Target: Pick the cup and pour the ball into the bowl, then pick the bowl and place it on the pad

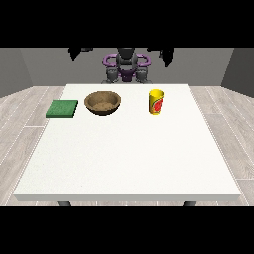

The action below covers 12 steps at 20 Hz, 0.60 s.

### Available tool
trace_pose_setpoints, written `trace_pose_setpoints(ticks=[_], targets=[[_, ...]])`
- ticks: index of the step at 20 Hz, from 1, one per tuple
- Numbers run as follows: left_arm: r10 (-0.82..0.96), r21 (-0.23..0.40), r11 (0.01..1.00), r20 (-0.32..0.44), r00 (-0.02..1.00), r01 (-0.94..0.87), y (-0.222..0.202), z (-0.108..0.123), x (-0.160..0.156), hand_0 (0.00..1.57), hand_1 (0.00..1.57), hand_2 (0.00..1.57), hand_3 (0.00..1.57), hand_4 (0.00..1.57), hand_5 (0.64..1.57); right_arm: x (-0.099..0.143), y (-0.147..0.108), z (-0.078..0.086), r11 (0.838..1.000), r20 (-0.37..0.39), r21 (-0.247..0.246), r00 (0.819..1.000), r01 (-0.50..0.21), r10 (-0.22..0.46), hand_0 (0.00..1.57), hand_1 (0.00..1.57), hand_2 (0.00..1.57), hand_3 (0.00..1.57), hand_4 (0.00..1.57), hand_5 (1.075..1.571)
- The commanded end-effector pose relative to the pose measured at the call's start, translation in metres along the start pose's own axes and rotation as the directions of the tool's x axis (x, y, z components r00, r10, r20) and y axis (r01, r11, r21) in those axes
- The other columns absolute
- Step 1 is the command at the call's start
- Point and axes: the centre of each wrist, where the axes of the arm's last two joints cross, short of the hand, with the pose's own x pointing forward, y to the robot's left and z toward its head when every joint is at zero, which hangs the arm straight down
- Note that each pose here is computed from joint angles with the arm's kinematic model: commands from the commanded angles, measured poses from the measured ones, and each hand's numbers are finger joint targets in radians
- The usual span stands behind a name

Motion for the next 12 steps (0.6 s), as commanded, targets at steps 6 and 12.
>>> trace_pose_setpoints(ticks=[6,12], targets=[[-0.065,0.021,0.998,0.095,0.993,0.064,0.021,0.001,-0.072,0.0,0.0,0.0,0.0,0.41,1.484,0.004,-0.022,-0.012,0.999,0.121,0.038,0.993,-0.003,-0.001,0.0,0.0,0.0,0.0,0.68,1.547],[-0.059,-0.012,0.998,0.058,0.997,0.059,0.054,-0.012,-0.099,0.0,0.0,0.0,0.0,0.0,1.451,-0.016,-0.039,-0.012,1.0,0.121,0.018,0.993,-0.012,0.01,0.0,0.0,0.0,0.0,0.67,1.559]])
